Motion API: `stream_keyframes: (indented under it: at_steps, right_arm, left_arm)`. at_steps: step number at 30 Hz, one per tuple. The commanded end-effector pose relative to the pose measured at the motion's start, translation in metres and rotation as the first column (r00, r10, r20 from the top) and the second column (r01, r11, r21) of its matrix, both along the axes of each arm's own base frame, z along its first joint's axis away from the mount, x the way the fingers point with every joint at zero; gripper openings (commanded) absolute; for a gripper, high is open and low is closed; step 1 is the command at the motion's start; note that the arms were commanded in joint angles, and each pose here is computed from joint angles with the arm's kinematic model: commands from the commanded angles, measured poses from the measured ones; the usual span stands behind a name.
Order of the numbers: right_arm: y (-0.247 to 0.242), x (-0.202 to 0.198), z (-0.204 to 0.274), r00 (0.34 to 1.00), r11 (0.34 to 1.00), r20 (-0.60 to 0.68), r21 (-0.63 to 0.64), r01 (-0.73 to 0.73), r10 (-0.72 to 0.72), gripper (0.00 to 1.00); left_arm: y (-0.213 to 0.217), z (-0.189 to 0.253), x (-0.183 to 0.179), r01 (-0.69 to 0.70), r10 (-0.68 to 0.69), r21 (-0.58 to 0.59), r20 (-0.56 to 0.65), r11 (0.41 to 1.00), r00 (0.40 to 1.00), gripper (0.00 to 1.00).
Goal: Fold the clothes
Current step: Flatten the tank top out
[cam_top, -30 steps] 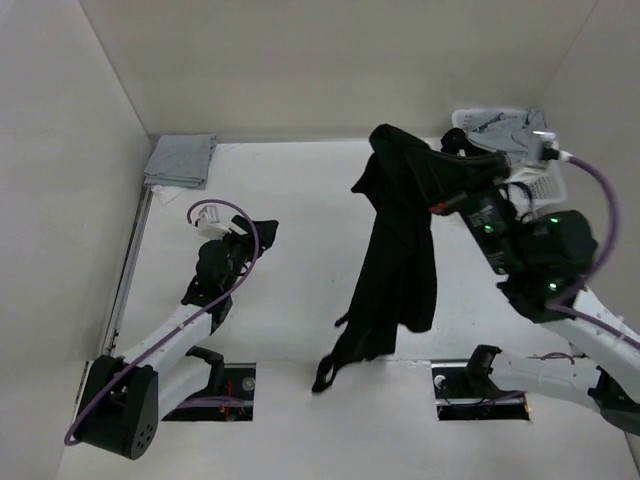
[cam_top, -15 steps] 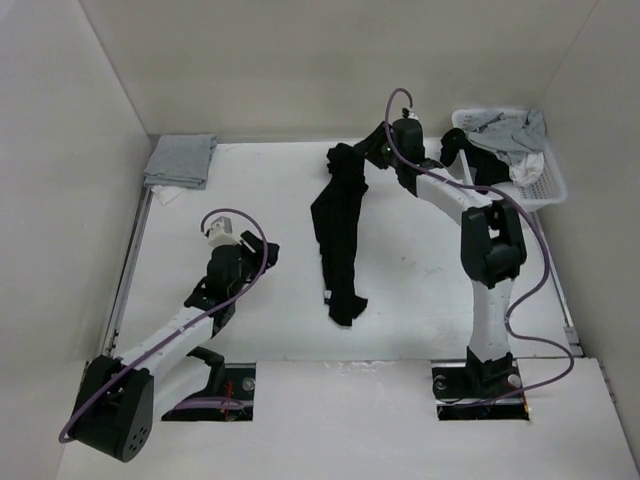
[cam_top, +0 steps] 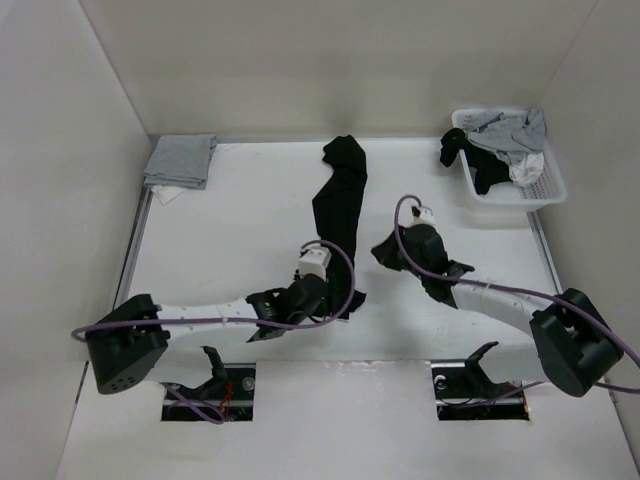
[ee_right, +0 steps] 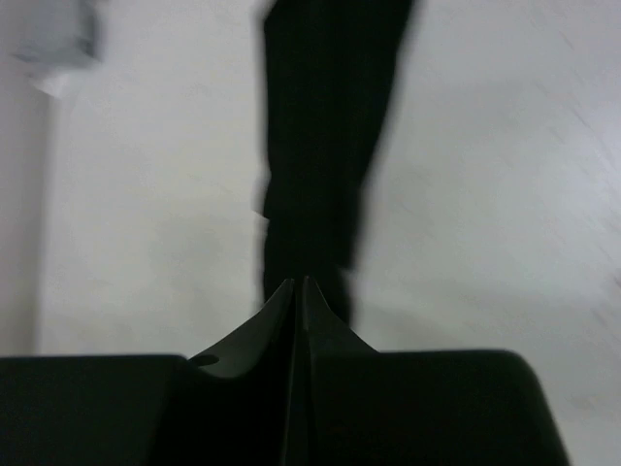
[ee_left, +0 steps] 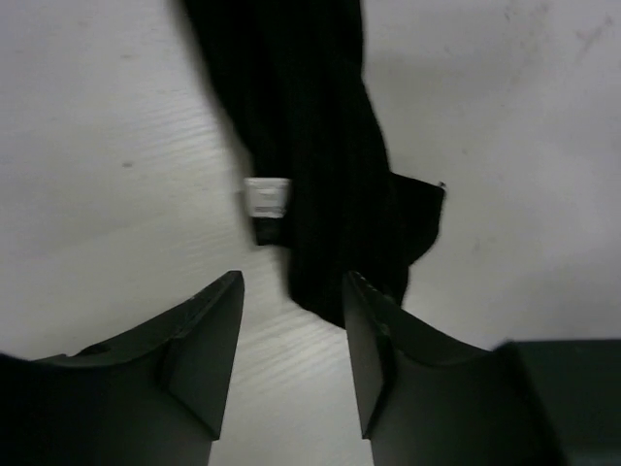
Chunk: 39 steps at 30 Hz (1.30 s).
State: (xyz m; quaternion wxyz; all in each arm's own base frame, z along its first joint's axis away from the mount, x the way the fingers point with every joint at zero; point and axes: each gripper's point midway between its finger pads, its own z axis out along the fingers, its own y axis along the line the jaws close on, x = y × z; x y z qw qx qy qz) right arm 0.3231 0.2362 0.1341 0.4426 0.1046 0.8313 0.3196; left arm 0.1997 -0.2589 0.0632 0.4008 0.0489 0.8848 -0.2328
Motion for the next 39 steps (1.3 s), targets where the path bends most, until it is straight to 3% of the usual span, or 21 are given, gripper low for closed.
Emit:
stream_keyframes:
  at_steps: [1,6,11,13,14,16,20,25,26,27,29,31,32,36,39]
  right_arm:
    - [-0.025,-0.018,-0.022,0.996,0.996,-0.013,-0.017,0.086,-0.086,0.15]
    - [-0.040,-0.046,-0.042,0.994,0.996,-0.054,0.005,0.094,-0.094,0.34]
    - [-0.022,-0.070,-0.059,0.994,1.000,-0.105,0.010,0.006,-0.005,0.43]
    - [-0.017,-0.076,-0.063,0.993,1.000,-0.116,0.006,-0.020,0.021,0.45]
    - [-0.013,-0.080,-0.065,0.992,0.999,-0.125,0.006,-0.035,0.035,0.46]
    - [-0.003,-0.087,-0.069,0.986,0.997,-0.144,0.013,-0.078,0.079,0.47]
    - [0.013,-0.095,-0.082,0.974,0.991,-0.186,0.036,-0.126,0.130,0.47]
    - [0.039,-0.101,-0.085,0.953,0.975,-0.213,0.110,-0.195,0.215,0.46]
    - [0.042,-0.101,-0.086,0.950,0.973,-0.219,0.122,-0.198,0.221,0.44]
    - [0.045,-0.102,-0.089,0.947,0.971,-0.229,0.134,-0.198,0.225,0.35]
    - [0.047,-0.102,-0.088,0.946,0.970,-0.235,0.152,-0.192,0.224,0.30]
    - [0.050,-0.103,-0.083,0.944,0.965,-0.229,0.172,-0.199,0.236,0.17]
    - [0.051,-0.104,-0.075,0.946,0.961,-0.216,0.187,-0.204,0.243,0.03]
    - [0.051,-0.108,-0.027,0.960,0.951,-0.124,0.217,-0.222,0.253,0.00]
    - [0.036,-0.112,0.050,0.975,0.957,0.036,0.187,-0.221,0.218,0.00]
  left_arm:
    - [-0.032,0.014,0.000,0.046,-0.056,0.088,0.111,0.995,0.992,0.39]
    - [-0.041,-0.007,-0.006,0.058,-0.073,0.160,0.087,0.985,0.994,0.39]
    - [-0.041,-0.024,-0.003,0.038,-0.052,0.205,0.064,0.978,0.997,0.44]
    - [-0.044,-0.028,-0.005,0.054,-0.068,0.217,0.054,0.975,0.996,0.37]
    - [-0.044,-0.030,-0.006,0.056,-0.068,0.220,0.049,0.974,0.997,0.24]
    - [-0.041,-0.021,-0.005,0.036,-0.048,0.199,0.057,0.979,0.997,0.13]
    - [-0.027,0.027,0.003,-0.018,0.012,0.051,0.108,0.999,0.994,0.12]
    - [-0.020,0.039,0.007,-0.019,0.020,-0.011,0.093,1.000,0.995,0.12]
    - [-0.018,0.039,0.008,-0.020,0.022,-0.016,0.091,1.000,0.996,0.12]
    - [-0.016,0.040,0.009,-0.022,0.024,-0.017,0.091,1.000,0.996,0.12]
    - [-0.013,0.042,0.012,-0.031,0.033,-0.027,0.094,0.999,0.995,0.12]
    - [-0.009,0.047,0.017,-0.043,0.047,-0.041,0.099,0.998,0.994,0.11]
    - [-0.004,0.056,0.024,-0.060,0.067,-0.068,0.110,0.996,0.992,0.08]
    - [0.008,0.107,0.043,-0.103,0.135,-0.177,0.182,0.979,0.974,0.06]
    - [0.024,0.186,0.050,-0.102,0.198,-0.303,0.305,0.947,0.932,0.05]
